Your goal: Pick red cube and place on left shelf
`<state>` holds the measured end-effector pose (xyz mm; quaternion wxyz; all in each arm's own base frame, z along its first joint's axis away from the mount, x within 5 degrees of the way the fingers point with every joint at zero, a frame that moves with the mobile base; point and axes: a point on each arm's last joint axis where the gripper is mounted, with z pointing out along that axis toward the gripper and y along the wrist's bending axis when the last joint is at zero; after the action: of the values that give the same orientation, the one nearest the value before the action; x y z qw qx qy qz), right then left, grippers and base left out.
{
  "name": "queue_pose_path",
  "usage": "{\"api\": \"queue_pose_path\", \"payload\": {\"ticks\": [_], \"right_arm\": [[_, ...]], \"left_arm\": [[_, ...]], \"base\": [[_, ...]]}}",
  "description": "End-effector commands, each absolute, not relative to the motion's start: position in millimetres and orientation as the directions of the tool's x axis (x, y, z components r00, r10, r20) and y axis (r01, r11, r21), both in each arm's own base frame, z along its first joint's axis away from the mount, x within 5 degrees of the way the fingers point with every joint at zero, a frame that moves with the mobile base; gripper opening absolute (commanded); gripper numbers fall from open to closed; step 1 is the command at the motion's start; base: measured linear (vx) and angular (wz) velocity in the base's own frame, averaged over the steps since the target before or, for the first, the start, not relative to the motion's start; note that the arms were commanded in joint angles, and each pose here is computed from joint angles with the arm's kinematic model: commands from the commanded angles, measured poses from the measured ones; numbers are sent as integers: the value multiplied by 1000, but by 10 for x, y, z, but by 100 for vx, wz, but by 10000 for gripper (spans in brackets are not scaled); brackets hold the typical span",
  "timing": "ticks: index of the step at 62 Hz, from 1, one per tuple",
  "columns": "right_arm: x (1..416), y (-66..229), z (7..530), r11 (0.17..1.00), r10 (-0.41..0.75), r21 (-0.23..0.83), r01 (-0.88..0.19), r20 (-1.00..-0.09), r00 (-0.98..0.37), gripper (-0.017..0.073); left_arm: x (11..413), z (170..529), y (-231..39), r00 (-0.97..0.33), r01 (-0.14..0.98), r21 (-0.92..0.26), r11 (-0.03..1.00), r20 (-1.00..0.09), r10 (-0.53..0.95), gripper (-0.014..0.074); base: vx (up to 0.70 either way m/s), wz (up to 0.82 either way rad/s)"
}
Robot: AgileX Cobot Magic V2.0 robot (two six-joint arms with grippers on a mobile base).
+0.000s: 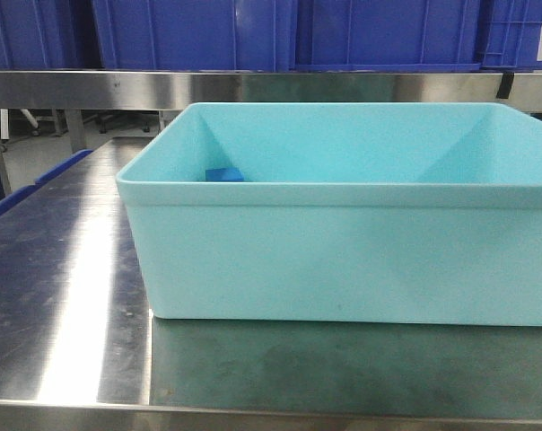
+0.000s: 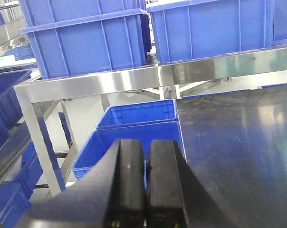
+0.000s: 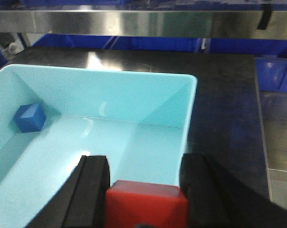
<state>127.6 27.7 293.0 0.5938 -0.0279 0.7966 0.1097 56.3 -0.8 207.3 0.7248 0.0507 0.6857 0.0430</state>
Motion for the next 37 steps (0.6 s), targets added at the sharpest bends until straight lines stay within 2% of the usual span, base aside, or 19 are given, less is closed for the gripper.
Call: {"api": "queue_pose_path", "payload": {"ticks": [1, 12, 37], "right_arm": [[1210, 217, 3083, 978, 114, 137, -159, -983, -145, 56], [1075, 144, 3000, 983, 124, 137, -119, -986, -113, 56], [1012, 134, 3014, 983, 127, 137, -121, -988, -88, 56]], "left_arm": [[566, 2080, -11, 124, 4, 128, 992, -984, 126, 106], [566, 2080, -11, 124, 4, 128, 992, -984, 126, 106], [566, 2080, -11, 124, 4, 128, 992, -984, 126, 106]], "base": [[0, 0], [0, 0], [-1, -5]]}}
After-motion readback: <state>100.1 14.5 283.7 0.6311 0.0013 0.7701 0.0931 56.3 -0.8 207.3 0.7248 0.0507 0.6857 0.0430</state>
